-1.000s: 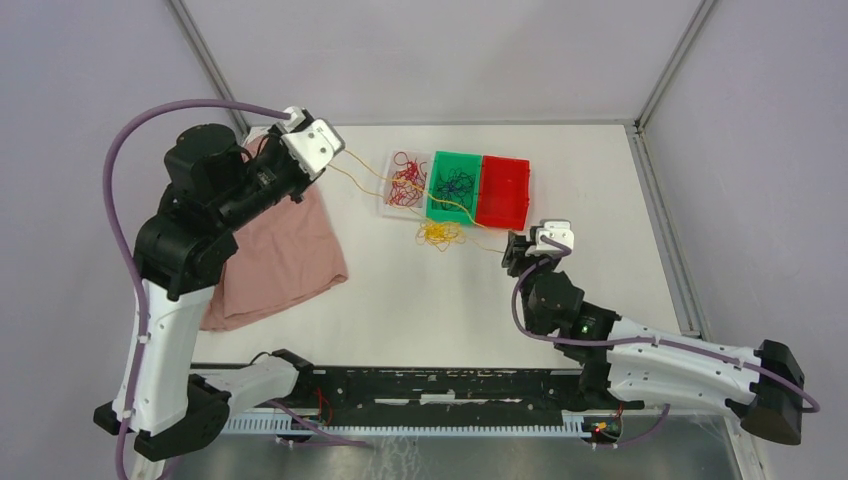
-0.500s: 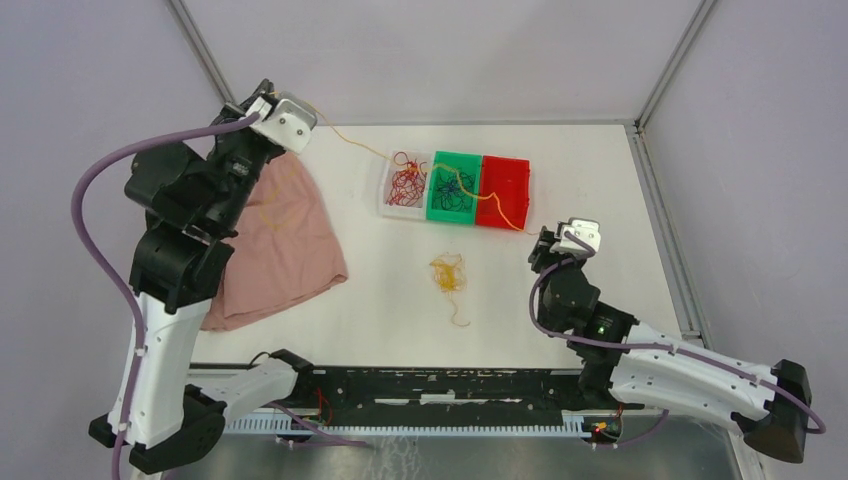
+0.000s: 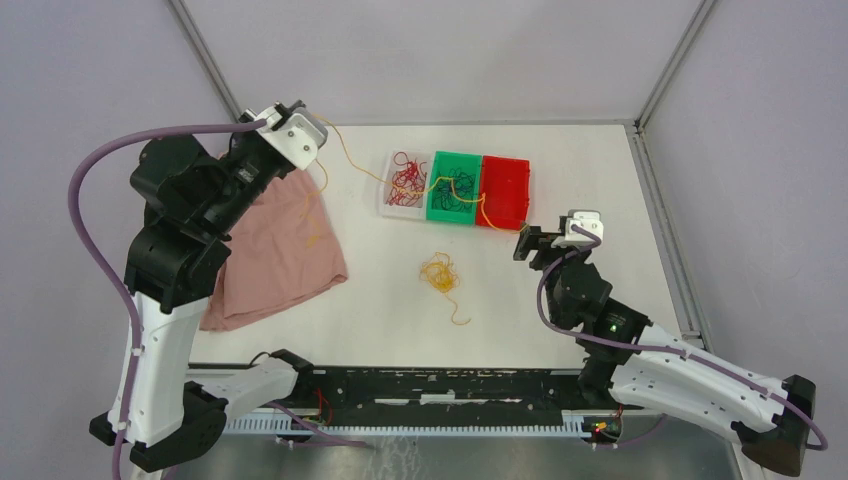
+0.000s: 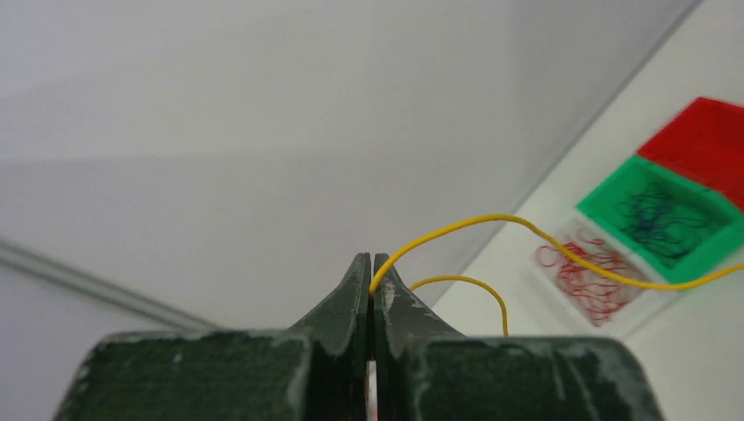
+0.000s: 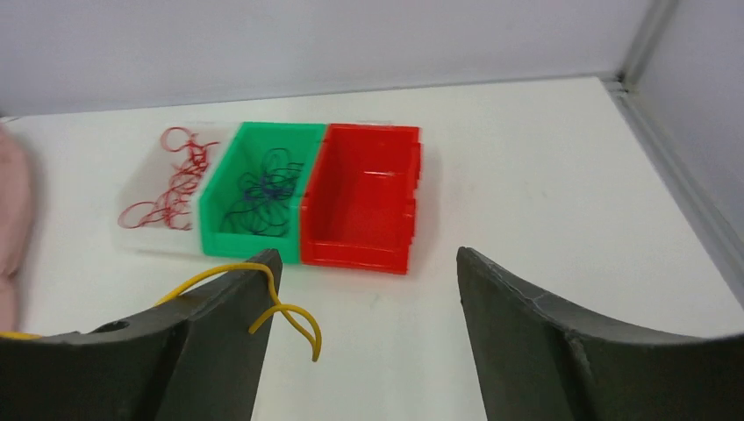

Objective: Untangle the cables
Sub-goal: Untie the cable, then place the cable in the bin.

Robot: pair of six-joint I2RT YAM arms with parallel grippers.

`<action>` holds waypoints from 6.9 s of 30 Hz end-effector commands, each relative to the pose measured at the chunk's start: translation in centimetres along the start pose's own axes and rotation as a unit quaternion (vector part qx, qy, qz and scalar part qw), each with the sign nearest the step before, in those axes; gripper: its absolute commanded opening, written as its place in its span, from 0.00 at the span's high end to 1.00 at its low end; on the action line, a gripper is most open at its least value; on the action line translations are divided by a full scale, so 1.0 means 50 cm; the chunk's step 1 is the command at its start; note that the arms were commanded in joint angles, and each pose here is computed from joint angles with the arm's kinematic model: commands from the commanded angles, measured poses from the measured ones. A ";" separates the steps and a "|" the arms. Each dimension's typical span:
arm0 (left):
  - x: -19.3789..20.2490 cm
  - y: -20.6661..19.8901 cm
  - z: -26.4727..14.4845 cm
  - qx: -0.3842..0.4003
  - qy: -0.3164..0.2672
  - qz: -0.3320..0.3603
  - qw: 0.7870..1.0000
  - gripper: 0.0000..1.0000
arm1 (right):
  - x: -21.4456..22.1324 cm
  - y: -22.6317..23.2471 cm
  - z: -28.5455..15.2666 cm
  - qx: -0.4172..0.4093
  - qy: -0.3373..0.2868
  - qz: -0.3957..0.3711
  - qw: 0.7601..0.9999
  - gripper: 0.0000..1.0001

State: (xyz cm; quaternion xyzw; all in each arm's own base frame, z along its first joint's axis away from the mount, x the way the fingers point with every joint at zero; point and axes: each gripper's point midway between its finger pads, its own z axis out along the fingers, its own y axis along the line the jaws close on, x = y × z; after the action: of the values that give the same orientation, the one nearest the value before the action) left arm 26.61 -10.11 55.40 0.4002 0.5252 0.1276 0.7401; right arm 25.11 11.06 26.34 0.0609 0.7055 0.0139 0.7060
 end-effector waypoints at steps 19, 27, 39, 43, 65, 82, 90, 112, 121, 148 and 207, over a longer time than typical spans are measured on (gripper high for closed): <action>-0.064 -0.209 -0.016 0.232 -0.059 -0.243 0.940 0.97 | -0.186 0.457 -0.131 -0.550 0.073 0.069 0.829 0.01; -0.100 -0.267 -0.050 0.318 -0.094 -0.280 0.901 0.97 | -0.233 0.534 -0.118 -0.588 0.035 0.107 0.801 0.01; -0.099 -0.274 -0.050 0.325 -0.097 -0.278 0.899 0.97 | -0.266 0.584 -0.188 -0.682 0.041 0.174 0.710 0.08; -0.104 -0.267 -0.051 0.321 -0.103 -0.274 0.901 0.97 | -0.253 0.578 -0.193 -0.681 0.057 0.167 0.711 0.11; -0.141 -0.258 -0.064 0.335 -0.138 -0.279 0.889 0.97 | -0.289 0.509 -0.206 -0.686 0.008 0.134 0.715 0.03; -0.143 -0.248 -0.055 0.324 -0.140 -0.274 0.895 0.97 | -0.286 0.623 -0.327 -0.771 0.016 0.136 0.621 0.11; -0.144 -0.245 -0.054 0.320 -0.141 -0.274 0.896 0.97 | -0.269 0.645 -0.234 -0.680 0.030 0.137 0.720 0.53; 0.093 -0.376 -0.053 0.352 0.093 -0.238 0.900 0.01 | -0.141 0.222 0.254 -0.173 0.110 -0.062 0.977 0.99; 0.142 -0.375 -0.045 0.310 0.145 -0.250 0.906 0.01 | -0.047 0.114 0.439 -0.016 0.112 -0.092 0.989 0.99; 0.127 -0.358 -0.049 0.296 0.123 -0.244 0.915 0.01 | 0.037 0.063 0.574 0.080 0.080 -0.116 0.987 0.99; 0.122 -0.338 -0.050 0.281 0.109 -0.220 0.927 0.01 | 0.343 0.109 0.507 0.017 0.350 0.009 0.937 0.76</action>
State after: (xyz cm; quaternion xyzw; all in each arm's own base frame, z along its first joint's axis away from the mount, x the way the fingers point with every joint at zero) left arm 22.51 -16.25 37.28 0.4458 0.7120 -0.1621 0.5177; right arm 49.53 17.19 8.51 0.0414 0.9208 0.0181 0.3874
